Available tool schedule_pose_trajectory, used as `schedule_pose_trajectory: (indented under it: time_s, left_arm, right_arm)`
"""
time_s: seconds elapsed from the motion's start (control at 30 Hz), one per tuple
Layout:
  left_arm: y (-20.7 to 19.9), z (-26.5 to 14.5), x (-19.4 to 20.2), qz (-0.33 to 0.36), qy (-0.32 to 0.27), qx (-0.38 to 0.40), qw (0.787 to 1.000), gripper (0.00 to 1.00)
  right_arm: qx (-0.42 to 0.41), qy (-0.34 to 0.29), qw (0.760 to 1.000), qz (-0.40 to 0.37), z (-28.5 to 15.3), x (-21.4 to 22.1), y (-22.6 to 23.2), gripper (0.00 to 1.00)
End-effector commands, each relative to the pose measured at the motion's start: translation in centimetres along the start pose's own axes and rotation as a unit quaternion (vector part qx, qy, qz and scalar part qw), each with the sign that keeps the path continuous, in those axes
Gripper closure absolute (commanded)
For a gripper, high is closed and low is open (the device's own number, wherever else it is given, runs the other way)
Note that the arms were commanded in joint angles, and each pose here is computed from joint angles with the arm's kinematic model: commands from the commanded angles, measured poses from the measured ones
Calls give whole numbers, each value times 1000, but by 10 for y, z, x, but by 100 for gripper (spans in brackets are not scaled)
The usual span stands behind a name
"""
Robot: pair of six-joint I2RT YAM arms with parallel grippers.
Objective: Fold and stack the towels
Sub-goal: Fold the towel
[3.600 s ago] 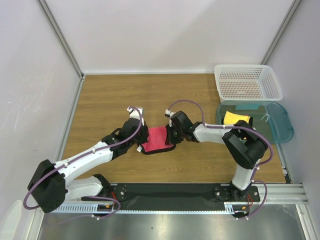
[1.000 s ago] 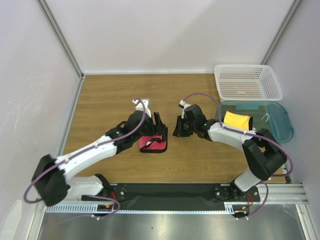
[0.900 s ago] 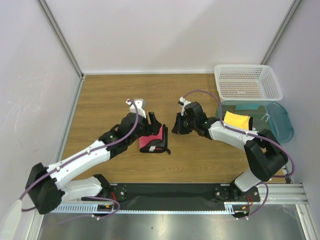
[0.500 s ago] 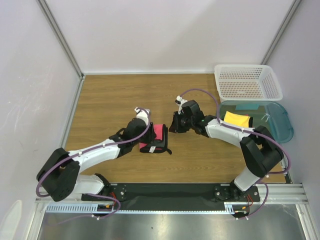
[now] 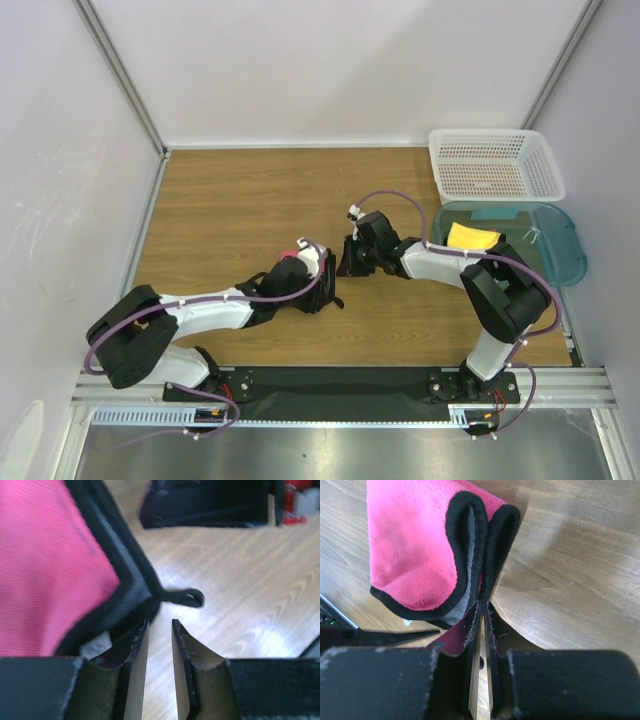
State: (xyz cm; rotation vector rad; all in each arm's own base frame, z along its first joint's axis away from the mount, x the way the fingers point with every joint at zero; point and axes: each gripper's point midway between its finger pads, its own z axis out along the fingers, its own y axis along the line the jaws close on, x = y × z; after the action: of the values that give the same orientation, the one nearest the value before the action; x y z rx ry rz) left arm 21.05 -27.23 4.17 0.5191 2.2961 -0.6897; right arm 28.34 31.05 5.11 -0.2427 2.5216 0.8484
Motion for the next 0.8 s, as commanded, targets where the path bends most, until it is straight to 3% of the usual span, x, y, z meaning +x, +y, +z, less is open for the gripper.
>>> schedule_pose_trajectory:
  time_s: [0.0, 0.23, 0.33, 0.47, 0.7, 0.77]
  left_arm:
    - [-22, -2, 1, 29, 2, 42, 999, 70]
    - [-19, -42, -37, 20, -61, -3, 998, 66]
    - [-7, -62, -60, 21, -97, -49, 994, 52]
    - [24, -63, -71, 2, -111, -100, 989, 46]
    - [59, -34, -67, -42, -85, -133, 987, 52]
    - [45, -24, -73, -33, -89, -93, 991, 54]
  right_arm:
    - [-10, -24, 1000, 9, 2, -7, 8, 89]
    - [-12, -36, 999, -6, -6, -17, 14, 90]
    - [-19, -43, 999, -16, -9, -22, 20, 90]
    - [-27, -43, 998, -32, -9, -21, 29, 90]
    - [-22, -40, 998, -38, -4, -16, 31, 90]
    - [-9, -30, 999, -35, -5, -11, 25, 90]
